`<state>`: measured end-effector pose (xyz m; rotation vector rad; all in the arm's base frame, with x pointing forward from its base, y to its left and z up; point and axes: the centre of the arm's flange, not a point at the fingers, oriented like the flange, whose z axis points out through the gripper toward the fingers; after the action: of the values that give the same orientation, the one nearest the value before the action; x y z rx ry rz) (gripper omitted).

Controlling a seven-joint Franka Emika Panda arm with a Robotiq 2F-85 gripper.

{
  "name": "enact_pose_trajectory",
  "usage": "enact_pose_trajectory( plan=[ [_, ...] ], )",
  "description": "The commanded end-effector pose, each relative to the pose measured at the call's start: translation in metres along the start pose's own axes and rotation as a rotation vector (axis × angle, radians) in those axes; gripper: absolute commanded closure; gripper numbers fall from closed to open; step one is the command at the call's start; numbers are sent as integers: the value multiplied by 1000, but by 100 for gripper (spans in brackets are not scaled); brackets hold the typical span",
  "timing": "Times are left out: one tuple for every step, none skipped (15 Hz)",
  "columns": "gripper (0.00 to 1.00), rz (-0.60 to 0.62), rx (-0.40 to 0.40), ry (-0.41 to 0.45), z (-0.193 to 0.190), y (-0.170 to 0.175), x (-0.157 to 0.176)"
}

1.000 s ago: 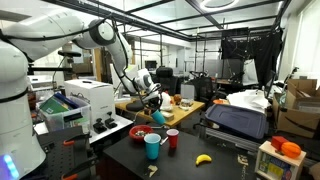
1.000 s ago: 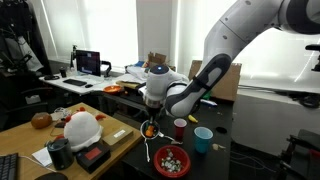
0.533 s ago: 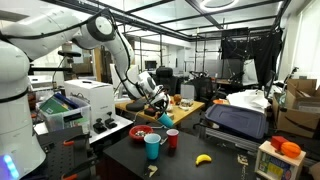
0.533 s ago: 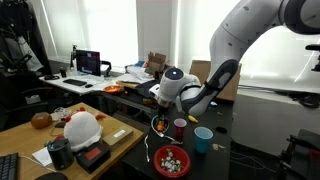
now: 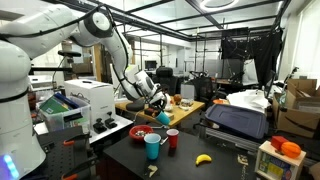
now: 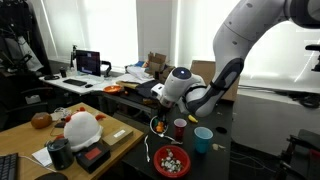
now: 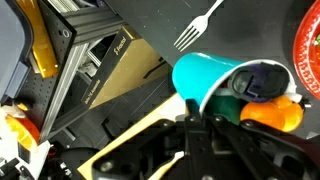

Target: Pick up the cup and pour it's contents in the bowl

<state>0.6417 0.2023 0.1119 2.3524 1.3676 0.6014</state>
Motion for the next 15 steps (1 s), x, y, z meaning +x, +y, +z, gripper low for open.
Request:
enact_pose_trajectory(
  plan=[
    [99, 2, -14, 12, -33, -6, -6],
    [99, -9, -23, 9, -36, -7, -6],
    [99, -16, -31, 5, -39, -8, -6],
    [99, -23, -49, -3, -41, -9, -5],
    [99, -33, -61, -8, -44, -10, -6],
    [99, -36, -73, -14, -47, -10, -6],
    [99, -44, -72, -14, -50, -12, -5],
    [99, -50, -82, -20, -52, -14, -6],
    [99, -57, -79, -22, -54, -17, -6],
    [99, -71, -74, -22, -56, -21, -7],
    [99, -80, -68, -21, -56, -25, -7],
    [99, -90, -57, -18, -57, -30, -8],
    [99, -95, -47, -16, -57, -35, -10],
    [99, -98, -51, -21, -57, -40, -12],
    [99, -101, -45, -29, -56, -46, -14]
  ],
)
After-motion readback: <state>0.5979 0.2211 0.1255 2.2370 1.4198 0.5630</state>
